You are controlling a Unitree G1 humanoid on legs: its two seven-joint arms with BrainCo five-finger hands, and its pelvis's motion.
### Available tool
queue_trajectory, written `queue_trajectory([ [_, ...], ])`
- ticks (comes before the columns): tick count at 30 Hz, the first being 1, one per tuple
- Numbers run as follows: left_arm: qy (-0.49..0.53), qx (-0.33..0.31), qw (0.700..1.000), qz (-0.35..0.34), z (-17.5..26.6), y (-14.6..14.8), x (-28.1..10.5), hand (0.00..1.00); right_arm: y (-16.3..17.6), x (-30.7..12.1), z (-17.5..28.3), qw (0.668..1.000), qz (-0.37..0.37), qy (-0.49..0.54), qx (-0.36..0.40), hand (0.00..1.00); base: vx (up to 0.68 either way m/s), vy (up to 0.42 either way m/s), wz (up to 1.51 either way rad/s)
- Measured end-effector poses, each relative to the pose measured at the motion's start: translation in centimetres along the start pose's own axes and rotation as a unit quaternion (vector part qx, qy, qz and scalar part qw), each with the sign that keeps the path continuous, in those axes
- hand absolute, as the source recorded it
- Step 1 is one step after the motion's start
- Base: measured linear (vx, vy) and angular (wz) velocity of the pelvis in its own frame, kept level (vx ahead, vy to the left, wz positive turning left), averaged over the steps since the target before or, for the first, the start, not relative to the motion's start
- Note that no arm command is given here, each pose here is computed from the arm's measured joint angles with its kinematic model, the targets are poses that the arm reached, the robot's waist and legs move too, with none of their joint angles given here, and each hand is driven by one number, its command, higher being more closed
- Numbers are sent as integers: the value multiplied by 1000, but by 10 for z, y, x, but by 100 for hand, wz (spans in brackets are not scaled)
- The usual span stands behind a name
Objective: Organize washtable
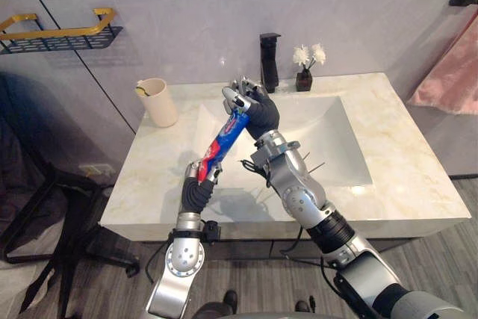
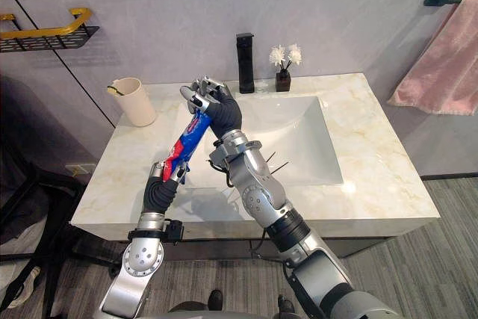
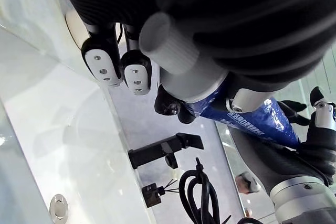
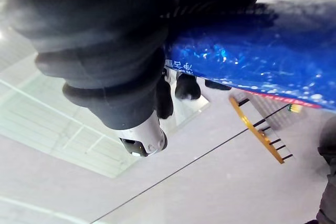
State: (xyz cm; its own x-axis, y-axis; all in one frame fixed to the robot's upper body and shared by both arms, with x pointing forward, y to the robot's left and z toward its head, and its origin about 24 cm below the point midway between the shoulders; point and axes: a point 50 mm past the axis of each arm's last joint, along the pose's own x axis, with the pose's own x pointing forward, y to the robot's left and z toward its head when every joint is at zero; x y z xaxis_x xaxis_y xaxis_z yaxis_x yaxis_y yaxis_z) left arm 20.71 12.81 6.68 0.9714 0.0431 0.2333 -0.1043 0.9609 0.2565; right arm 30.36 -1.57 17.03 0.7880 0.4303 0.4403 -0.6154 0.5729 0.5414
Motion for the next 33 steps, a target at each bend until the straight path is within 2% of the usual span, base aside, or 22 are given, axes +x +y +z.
queue_trajectory([
  [9,-10,5,1000,14,5,7,2,100,-1,-5,-2,1000,-4,-14,21,100,0,0,0],
  [10,-10,5,1000,14,5,7,2,100,-1,-5,-3,1000,-4,-14,22,0,0,0,0],
  [19,-10,13,999,50,9,22,6,100,-12,-19,-12,1000,-25,-1,17,0,0,0,0],
  [33,-49,4,997,53,26,22,14,100,-12,-27,-25,999,-29,30,23,0,0,0,0],
])
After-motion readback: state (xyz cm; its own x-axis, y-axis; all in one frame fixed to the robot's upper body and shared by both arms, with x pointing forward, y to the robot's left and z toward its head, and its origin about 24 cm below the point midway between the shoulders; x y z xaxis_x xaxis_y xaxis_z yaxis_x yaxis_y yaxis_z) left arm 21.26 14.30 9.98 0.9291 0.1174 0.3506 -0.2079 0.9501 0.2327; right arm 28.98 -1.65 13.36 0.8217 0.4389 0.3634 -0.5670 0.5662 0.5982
